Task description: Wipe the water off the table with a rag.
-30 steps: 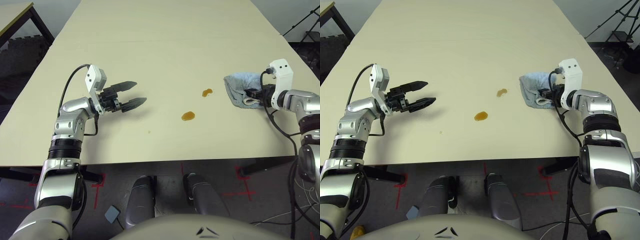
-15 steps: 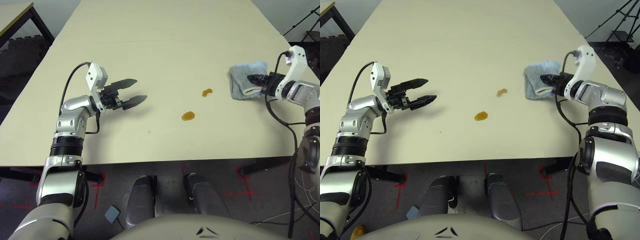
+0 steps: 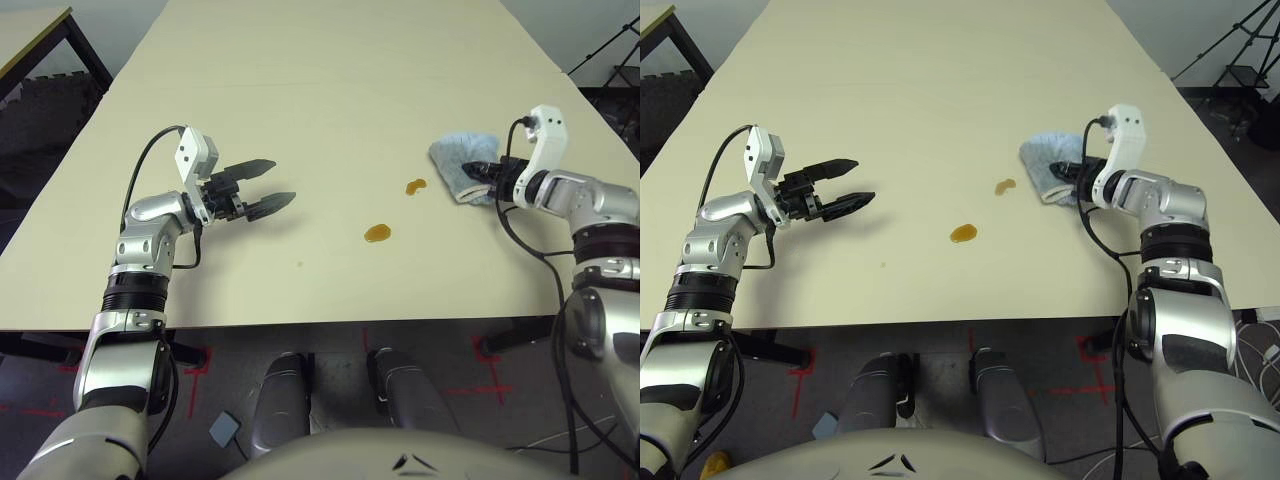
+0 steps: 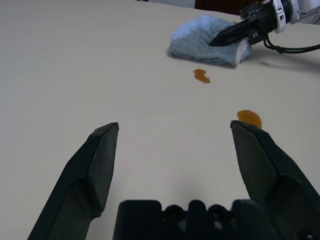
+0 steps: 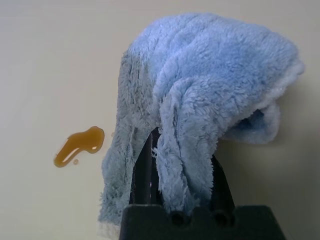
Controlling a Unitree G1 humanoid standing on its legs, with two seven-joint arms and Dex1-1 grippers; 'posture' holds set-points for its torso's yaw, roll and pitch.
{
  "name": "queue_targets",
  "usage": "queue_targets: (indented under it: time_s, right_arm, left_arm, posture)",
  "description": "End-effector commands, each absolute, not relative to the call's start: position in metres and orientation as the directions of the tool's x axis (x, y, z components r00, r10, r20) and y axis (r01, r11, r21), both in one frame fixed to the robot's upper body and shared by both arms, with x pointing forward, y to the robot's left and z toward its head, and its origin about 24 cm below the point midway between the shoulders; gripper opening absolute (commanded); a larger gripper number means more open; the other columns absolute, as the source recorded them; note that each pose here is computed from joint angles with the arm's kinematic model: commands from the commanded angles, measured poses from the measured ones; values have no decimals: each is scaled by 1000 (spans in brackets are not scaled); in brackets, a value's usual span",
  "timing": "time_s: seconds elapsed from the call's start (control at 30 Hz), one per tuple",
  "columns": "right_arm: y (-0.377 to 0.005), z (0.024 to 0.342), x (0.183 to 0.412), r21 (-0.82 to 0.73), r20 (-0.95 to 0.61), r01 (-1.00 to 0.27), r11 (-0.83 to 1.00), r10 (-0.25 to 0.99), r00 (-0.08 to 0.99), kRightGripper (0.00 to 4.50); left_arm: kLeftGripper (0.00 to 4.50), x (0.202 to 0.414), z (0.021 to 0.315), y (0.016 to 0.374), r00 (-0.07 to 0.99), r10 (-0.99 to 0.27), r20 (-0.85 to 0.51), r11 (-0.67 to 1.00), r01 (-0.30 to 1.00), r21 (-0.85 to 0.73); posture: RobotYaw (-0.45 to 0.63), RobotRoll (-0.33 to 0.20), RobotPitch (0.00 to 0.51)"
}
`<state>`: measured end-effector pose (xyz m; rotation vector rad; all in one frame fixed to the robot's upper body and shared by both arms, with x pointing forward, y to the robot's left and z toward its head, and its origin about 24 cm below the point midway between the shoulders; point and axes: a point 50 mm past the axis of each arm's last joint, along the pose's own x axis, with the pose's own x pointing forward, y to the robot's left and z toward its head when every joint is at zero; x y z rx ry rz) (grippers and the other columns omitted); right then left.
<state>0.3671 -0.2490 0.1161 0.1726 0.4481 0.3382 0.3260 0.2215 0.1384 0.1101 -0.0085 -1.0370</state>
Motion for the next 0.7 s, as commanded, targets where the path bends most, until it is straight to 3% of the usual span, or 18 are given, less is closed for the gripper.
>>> queue_targets:
  time_s: [0.03,0.7]
  right_arm:
    - [-240,90,361,212,-478,-279,937,348,806,150]
    - [-126,81,339,372,-469,-580,724,686,556,144]
  left_arm:
    - [4500,326,136,222,508,-859,-67,501,860,98]
    - [4500,324,133,223,507,-858,-78,500,861,97]
  posture:
    - [-152,0,116]
    - [-147,0,127]
